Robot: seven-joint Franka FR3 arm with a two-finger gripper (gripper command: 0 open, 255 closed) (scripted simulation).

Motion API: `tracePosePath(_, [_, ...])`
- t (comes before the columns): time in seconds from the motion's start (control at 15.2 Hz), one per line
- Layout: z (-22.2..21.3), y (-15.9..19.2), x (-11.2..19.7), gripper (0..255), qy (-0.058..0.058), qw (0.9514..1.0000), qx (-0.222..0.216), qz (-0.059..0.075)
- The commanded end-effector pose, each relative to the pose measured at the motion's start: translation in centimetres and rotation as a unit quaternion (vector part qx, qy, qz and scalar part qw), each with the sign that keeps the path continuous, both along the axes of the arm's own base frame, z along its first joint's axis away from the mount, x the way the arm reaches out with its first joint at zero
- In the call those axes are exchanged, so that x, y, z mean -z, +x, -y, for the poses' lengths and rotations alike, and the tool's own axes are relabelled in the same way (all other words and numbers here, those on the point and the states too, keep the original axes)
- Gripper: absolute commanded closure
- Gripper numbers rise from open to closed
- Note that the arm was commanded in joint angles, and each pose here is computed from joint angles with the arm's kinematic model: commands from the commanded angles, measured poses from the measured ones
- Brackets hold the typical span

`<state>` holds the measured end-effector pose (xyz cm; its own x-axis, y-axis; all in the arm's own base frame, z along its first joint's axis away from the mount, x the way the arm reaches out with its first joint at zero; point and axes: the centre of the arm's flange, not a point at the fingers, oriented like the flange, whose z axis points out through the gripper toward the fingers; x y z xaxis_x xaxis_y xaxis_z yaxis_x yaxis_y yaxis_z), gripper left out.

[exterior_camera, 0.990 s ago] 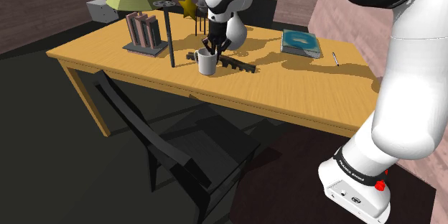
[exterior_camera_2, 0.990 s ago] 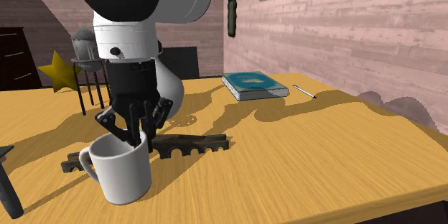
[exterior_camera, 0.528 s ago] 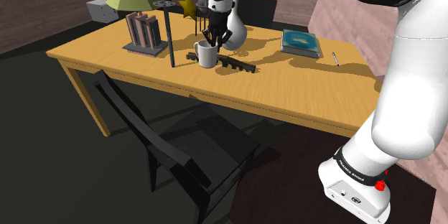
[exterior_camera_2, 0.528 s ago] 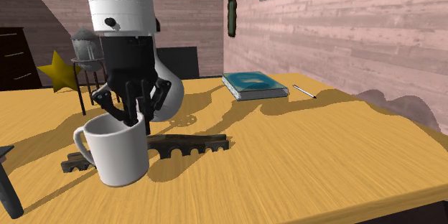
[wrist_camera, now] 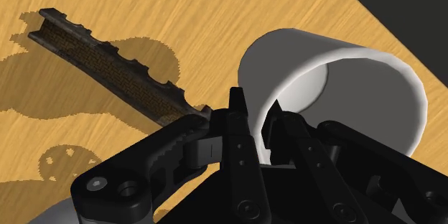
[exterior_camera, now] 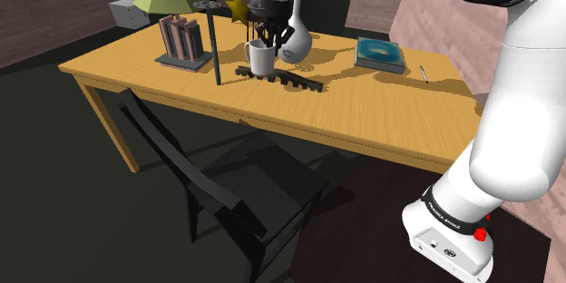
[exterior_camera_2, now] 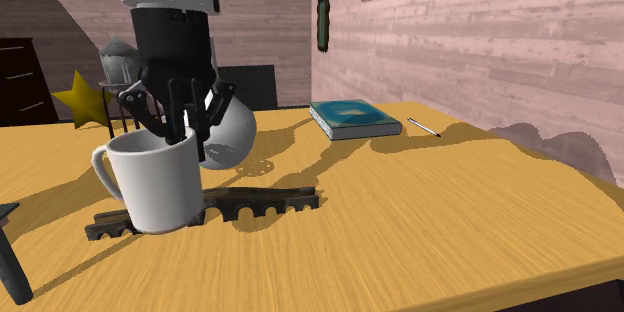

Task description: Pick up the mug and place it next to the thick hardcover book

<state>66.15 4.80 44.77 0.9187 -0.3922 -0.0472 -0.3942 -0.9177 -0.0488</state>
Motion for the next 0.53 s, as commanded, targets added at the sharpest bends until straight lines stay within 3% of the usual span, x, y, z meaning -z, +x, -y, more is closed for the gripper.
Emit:
tracePosePath(0.0, [0.0,0.0,-1.2,255,0.0,1.0,0.0,0.0])
tracePosePath(0.46, [0.0,0.0,-4.9,255,0.0,1.0,0.0,0.0])
